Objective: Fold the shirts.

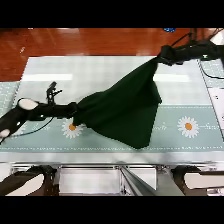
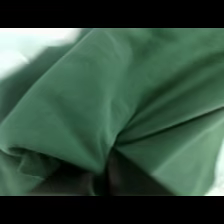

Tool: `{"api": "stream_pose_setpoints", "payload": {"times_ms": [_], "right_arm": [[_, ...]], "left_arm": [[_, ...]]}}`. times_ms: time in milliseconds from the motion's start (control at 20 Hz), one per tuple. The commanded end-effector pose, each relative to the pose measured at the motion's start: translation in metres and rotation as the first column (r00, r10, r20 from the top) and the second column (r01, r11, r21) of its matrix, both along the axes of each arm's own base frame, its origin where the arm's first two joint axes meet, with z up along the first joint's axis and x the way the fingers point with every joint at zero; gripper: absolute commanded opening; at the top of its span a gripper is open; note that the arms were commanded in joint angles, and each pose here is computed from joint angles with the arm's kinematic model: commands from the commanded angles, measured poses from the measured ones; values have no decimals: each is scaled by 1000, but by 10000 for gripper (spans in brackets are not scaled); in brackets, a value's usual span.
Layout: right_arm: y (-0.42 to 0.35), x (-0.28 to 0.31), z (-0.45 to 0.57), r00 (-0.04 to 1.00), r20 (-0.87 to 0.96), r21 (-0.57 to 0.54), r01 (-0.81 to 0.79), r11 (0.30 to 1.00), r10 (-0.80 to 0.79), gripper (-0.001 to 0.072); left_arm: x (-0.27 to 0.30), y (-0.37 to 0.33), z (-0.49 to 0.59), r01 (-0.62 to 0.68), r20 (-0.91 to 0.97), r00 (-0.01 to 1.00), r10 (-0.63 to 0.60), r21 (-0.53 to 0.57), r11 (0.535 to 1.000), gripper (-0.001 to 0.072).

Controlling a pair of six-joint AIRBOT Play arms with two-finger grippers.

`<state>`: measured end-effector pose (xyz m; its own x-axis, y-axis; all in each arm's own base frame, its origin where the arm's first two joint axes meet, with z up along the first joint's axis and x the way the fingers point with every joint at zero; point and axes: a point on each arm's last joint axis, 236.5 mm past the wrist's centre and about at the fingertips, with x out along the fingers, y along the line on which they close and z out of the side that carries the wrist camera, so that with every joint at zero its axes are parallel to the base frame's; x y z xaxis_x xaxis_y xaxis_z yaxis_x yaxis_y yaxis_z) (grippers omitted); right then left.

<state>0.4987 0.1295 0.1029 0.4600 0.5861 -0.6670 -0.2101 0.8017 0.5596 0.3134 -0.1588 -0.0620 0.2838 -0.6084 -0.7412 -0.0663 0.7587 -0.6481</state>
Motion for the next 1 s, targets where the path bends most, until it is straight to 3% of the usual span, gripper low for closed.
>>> {"api": "stream_pose_setpoints", "payload": {"times_ms": [0, 100, 150, 350, 450, 550, 700, 950], "right_arm": [[11, 29, -29, 995, -95, 122, 33, 992, -22, 409], [-22, 30, -13, 995, -86, 109, 63, 992, -54, 409], [-47, 25, -1, 993, -91, 105, 87, 991, -77, 408], [-170, -37, 9, 954, -165, -38, 247, 968, -250, 408], [-203, -73, -14, 903, -200, -59, 376, 925, -380, 408], [-197, -114, -57, 853, -266, -23, 460, 887, -449, 407], [-151, -172, -107, 848, -341, 38, 444, 895, -406, 407], [-106, -222, -122, 868, -387, 104, 378, 920, -312, 407]], "left_arm": [[13, -12, -19, 93, -106, 990, -95, -27, 995, 511], [15, 12, 4, 213, -105, 972, -211, 1, 977, 511], [20, 34, 23, 211, -92, 974, -209, 13, 977, 510], [29, 135, 80, -55, 38, 998, 53, 54, 997, 509], [1, 158, 64, -177, -17, 984, 178, 33, 984, 509], [-32, 143, 33, -208, -134, 970, 202, -31, 978, 509], [-57, 108, 6, -199, -186, 967, 172, -137, 970, 508], [-52, 83, -20, -180, -199, 968, 155, -110, 978, 508]]}}
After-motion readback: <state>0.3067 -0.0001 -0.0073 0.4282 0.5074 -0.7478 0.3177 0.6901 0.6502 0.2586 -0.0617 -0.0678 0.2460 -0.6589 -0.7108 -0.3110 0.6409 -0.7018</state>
